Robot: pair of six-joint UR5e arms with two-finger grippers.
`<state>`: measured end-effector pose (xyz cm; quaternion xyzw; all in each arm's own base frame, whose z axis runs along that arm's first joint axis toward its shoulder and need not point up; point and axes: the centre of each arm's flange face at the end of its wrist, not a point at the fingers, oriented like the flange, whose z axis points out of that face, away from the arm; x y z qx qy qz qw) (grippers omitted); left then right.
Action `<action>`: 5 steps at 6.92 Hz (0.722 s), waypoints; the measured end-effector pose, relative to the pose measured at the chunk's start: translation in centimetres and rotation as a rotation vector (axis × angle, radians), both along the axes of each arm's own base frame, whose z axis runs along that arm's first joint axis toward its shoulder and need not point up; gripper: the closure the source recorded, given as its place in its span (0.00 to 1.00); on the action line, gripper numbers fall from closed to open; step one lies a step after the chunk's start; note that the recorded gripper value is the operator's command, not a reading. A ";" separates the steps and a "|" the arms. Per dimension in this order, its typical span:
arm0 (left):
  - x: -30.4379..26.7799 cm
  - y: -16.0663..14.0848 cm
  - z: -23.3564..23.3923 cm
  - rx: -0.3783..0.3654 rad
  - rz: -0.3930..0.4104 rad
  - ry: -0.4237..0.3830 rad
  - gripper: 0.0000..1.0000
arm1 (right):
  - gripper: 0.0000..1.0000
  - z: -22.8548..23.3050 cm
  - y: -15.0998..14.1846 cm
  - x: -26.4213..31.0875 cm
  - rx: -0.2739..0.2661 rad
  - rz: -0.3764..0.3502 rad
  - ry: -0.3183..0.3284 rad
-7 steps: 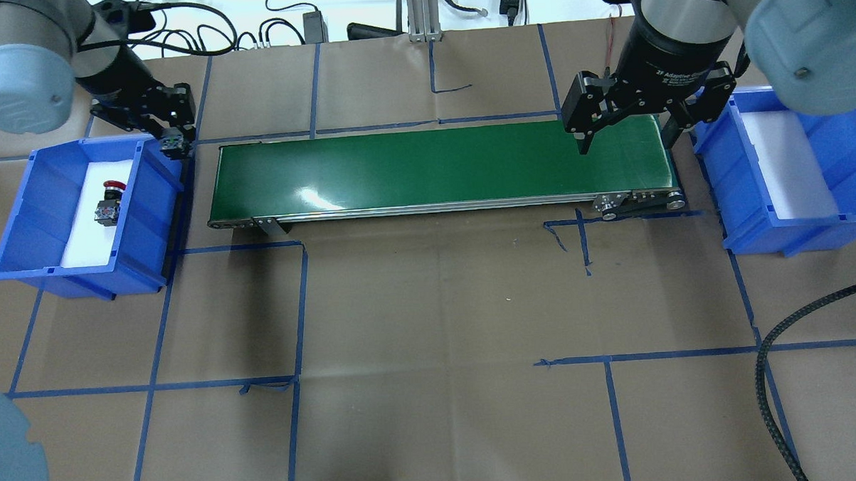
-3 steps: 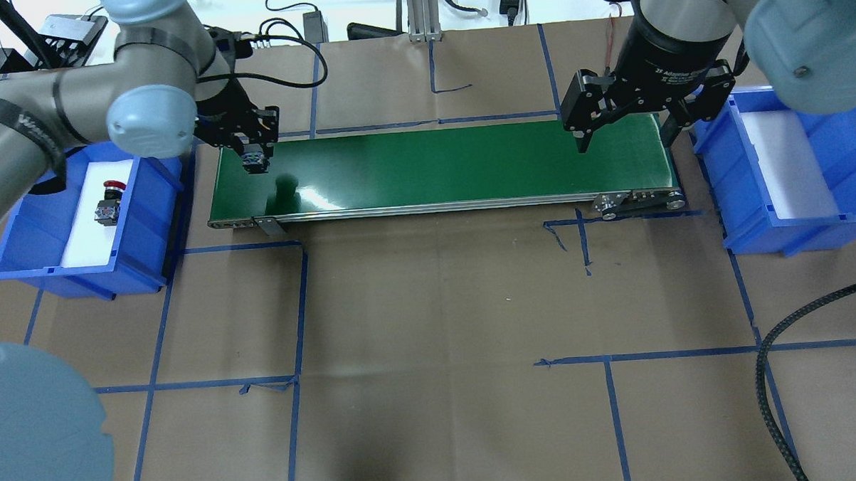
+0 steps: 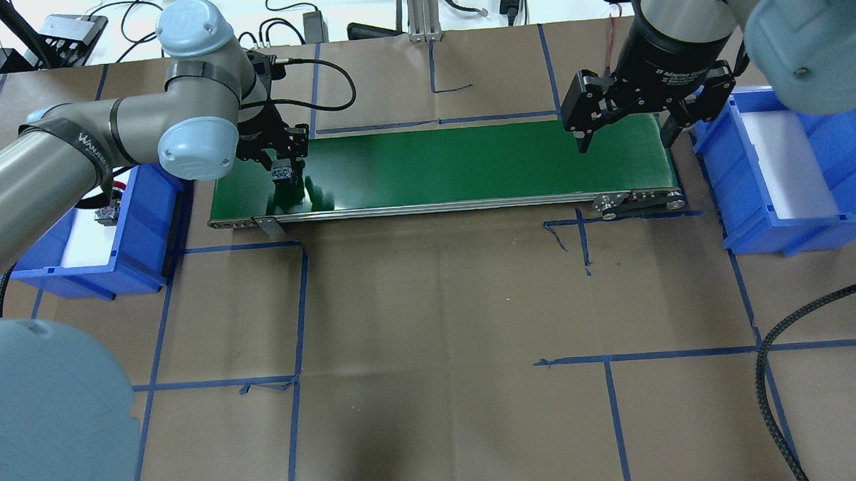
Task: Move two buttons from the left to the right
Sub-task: 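Carry the yellow button to the conveyor and lower it onto the belt, then open the left gripper and move it back over the blue bin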
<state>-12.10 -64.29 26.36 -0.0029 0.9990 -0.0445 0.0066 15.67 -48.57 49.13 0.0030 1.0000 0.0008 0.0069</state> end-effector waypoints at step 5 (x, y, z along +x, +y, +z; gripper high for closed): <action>1.0 -0.3 6.9 -0.035 0.057 0.001 0.00 | 0.00 0.0 -0.1 0.0 -0.004 0.000 -0.003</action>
